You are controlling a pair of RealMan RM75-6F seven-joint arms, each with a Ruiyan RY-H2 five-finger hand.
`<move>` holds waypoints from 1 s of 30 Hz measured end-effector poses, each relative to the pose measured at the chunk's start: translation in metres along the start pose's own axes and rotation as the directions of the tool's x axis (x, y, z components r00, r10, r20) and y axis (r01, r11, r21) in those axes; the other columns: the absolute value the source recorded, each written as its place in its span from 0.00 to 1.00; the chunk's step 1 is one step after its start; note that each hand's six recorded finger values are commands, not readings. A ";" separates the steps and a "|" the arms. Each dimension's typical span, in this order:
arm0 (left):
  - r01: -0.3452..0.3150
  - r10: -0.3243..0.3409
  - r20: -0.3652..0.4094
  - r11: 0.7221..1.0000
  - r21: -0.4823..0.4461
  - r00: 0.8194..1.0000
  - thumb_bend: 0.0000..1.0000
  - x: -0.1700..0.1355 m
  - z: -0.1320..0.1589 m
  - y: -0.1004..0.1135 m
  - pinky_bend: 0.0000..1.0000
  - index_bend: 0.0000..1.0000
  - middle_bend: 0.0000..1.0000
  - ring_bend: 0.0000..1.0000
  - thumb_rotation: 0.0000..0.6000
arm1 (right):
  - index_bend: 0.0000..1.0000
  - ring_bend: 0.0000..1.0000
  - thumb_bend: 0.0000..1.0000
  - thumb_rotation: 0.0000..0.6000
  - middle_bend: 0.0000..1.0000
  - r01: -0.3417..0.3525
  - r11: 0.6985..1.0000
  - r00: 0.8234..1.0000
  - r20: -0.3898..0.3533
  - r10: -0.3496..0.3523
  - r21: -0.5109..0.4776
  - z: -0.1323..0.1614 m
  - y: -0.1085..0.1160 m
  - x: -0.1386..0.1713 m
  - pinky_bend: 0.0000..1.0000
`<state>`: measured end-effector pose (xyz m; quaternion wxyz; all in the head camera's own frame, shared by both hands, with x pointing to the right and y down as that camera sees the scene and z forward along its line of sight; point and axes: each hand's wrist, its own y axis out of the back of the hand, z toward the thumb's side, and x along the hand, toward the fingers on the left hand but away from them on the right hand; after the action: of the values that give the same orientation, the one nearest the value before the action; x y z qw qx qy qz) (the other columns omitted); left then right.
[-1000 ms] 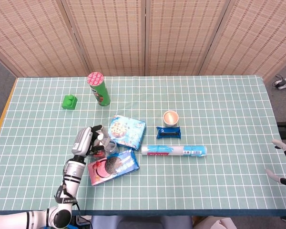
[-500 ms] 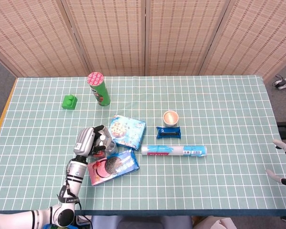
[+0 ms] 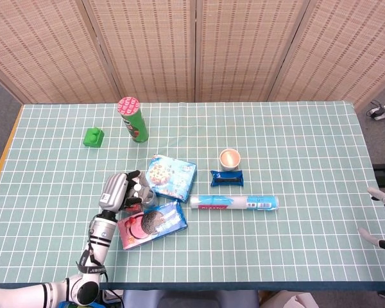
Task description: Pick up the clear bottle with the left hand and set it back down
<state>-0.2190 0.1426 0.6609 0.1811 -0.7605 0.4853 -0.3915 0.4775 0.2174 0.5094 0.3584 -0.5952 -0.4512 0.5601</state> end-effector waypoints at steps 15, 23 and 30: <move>0.099 -0.093 -0.072 0.991 0.086 0.993 0.02 -0.012 -0.015 0.010 1.00 0.44 1.00 1.00 1.00 | 0.22 0.26 0.07 1.00 0.33 -0.012 1.000 1.000 0.001 0.012 0.014 0.002 -0.004 -0.002 0.52; 0.109 -0.100 -0.095 0.989 0.103 0.990 0.02 -0.023 -0.020 0.026 1.00 0.42 1.00 1.00 1.00 | 0.22 0.26 0.07 1.00 0.33 -0.019 1.000 1.000 0.003 0.019 0.022 0.003 -0.007 -0.003 0.52; 0.095 -0.069 -0.144 0.978 0.185 0.987 0.02 -0.042 -0.039 0.055 1.00 0.42 1.00 1.00 1.00 | 0.22 0.26 0.07 1.00 0.33 -0.026 0.999 1.000 0.007 0.026 0.033 0.003 -0.010 -0.004 0.52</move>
<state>-0.2910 0.1582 0.6315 0.2032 -0.7306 0.4247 -0.4945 0.4729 0.2168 0.5197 0.3592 -0.5933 -0.4352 0.5740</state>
